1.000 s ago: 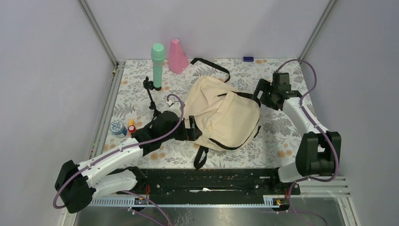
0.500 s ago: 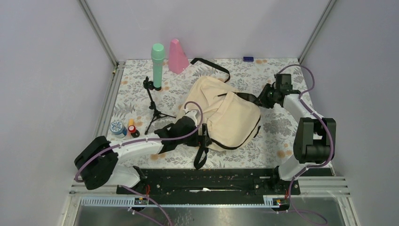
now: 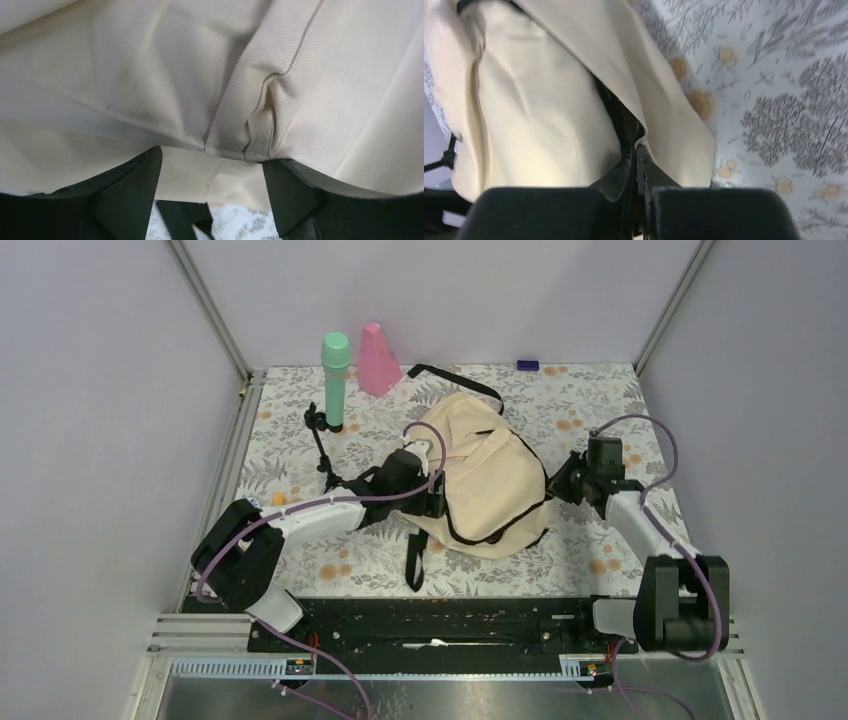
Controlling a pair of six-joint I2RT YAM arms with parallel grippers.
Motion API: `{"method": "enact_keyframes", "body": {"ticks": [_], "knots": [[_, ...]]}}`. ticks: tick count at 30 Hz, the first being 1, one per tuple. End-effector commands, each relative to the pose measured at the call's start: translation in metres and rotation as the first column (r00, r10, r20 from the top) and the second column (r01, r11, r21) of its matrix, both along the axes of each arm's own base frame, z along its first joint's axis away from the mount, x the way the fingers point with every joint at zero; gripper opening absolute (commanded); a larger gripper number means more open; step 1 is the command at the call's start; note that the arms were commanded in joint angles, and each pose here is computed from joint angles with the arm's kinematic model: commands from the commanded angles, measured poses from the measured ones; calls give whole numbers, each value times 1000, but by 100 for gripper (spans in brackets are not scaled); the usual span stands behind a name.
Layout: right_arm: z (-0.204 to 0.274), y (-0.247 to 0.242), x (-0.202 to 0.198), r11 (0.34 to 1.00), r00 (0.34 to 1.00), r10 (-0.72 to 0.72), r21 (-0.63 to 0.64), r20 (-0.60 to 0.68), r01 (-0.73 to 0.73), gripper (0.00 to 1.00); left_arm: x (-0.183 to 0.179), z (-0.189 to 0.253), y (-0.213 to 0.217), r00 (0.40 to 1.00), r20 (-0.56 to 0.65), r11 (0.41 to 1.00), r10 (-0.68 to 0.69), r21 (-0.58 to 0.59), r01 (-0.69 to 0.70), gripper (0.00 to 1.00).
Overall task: Pack the student bag
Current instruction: Adjust the student bag at the center of the board.
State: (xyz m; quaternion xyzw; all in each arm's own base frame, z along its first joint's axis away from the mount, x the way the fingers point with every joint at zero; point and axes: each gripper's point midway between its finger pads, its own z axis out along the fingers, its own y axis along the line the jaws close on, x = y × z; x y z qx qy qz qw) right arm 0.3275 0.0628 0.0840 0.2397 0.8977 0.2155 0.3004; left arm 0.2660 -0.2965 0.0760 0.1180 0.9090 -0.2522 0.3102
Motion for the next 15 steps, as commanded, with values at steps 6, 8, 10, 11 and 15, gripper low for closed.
{"method": "enact_keyframes", "body": {"ticks": [6,8,10,11,15], "knots": [[1,58,-74,997,998,63,36,16,-63,0,112,78,1,951,300,997,71,-31,-65,75],[5,73,-84,995,996,87,53,34,-89,0,123,85,5,946,314,997,82,-20,-79,75],[10,85,-91,991,992,115,60,53,-119,0,127,91,10,944,320,996,83,1,-88,76],[13,88,-94,990,990,129,59,59,-132,0,126,94,11,942,326,996,79,5,-85,77],[24,66,-91,994,991,100,-62,90,-95,32,117,105,17,940,330,996,81,-6,-84,84]]}}
